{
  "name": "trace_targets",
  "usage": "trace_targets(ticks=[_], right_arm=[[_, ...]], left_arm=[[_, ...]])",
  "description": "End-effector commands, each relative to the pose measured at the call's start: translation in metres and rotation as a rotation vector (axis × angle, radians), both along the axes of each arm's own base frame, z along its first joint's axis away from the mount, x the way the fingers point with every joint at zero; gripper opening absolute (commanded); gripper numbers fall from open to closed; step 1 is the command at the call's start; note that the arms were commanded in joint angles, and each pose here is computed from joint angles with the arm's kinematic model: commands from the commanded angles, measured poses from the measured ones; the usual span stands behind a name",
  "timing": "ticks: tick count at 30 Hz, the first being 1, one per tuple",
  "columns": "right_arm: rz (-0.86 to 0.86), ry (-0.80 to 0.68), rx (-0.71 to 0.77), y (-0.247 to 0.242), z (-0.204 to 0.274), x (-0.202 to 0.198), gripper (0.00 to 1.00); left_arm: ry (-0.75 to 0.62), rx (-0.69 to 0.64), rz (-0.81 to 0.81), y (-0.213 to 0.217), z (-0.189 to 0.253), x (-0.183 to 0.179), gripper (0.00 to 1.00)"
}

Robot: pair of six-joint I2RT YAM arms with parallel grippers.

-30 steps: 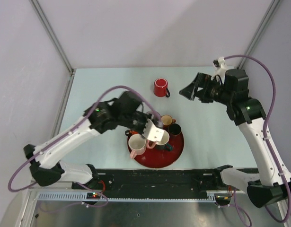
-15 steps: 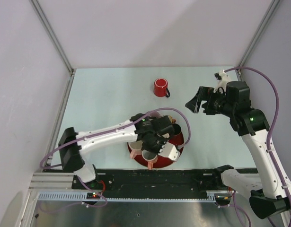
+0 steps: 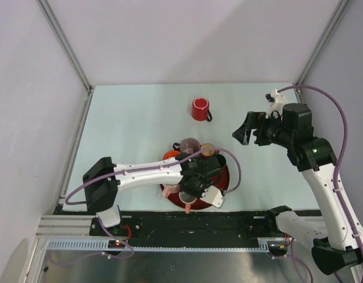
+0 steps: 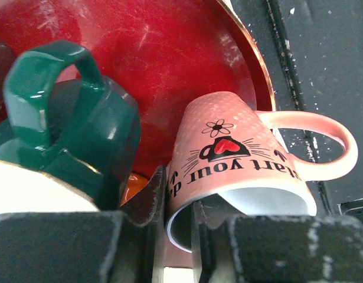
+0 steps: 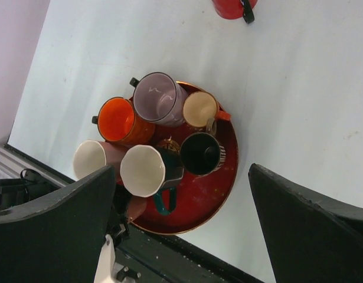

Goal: Turn the mug right side up

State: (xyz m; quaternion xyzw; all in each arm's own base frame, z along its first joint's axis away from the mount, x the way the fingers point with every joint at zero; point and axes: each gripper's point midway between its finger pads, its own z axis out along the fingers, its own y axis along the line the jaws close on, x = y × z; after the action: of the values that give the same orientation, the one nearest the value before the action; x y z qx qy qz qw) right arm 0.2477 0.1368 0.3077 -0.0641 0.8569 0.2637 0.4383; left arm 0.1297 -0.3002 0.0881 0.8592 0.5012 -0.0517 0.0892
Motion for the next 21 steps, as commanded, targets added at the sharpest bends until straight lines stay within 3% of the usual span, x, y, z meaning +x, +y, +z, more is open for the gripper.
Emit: trace_targets(ticks=[1, 5, 7, 11, 13, 21], right_arm=[[0.01, -0.034, -0.011, -0.003, 0.004, -0.005, 0.99], [0.013, -0.014, -0.002, -0.002, -0.002, -0.009, 1.0], [0.012, -0.004, 0.001, -0.002, -0.006, -0.012, 0.99], [-0.007, -0.003, 0.003, -0.005, -0.008, -0.014, 0.99], [-0.009, -0.003, 0.01, -0.005, -0.008, -0.015, 0.99], [-0.009, 0.001, 0.029, -0.002, -0.007, -0.014, 0.99]], left_arm=[[-0.04, -0.012, -0.054, -0.002, -0.007, 0.006, 0.0], [-0.053, -0.018, -0.07, -0.004, -0.012, 0.008, 0.0], [-0.053, -0.033, -0.072, -0.007, -0.011, 0.008, 0.06], [-0.053, -0.05, -0.094, -0.007, -0.009, 0.007, 0.44], [-0.061, -0.052, -0.113, -0.004, -0.007, 0.007, 0.54], [-0.155, -0.155, -0.113, -0.009, 0.037, 0.017, 0.6]])
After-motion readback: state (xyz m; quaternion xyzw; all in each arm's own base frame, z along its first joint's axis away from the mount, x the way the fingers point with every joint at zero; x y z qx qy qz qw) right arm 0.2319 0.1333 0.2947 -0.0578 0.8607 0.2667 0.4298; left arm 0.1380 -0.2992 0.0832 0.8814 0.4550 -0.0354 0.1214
